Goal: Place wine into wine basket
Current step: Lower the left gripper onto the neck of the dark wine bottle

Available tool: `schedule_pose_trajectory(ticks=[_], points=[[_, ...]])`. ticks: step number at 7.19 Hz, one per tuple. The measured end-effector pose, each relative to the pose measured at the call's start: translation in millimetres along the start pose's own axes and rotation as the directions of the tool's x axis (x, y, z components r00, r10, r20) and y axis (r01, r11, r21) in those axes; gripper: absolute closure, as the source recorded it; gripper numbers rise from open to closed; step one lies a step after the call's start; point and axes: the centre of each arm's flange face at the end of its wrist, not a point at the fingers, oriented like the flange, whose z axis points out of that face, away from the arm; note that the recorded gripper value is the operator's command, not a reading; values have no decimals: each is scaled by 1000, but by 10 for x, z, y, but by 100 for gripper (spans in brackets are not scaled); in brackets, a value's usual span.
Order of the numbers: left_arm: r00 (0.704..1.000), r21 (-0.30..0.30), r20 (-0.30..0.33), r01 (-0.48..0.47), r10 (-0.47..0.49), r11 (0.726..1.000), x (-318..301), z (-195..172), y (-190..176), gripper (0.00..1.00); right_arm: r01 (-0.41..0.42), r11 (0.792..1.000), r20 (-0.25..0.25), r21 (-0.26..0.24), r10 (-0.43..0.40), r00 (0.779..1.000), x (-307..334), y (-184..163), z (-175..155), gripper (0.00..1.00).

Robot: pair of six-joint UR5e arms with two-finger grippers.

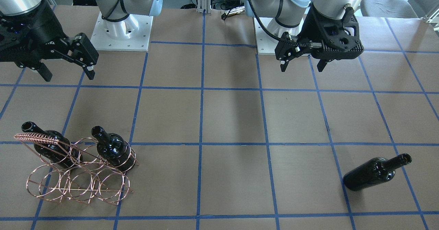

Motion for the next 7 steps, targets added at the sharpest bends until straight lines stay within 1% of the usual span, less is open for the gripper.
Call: schedule_pose_trajectory(ticks=[3,5,6,7], points=[[1000,-2,8,3,-3,1000,-52,19,-12,0,0,1000,0,1,0,1000,0,-1,-1,0],[1000,9,6,12,-12,1000,-211,-6,-68,0,0,1000,0,1,0,1000,0,-1,-1,0],[1000,18,7,-12,12,1000,-459,-40,-136,0,0,1000,0,1,0,1000,0,-1,-1,0],[999,21,10,-37,37,999,-884,-59,-213,0,0,1000,0,1,0,1000,0,-1,-1,0]])
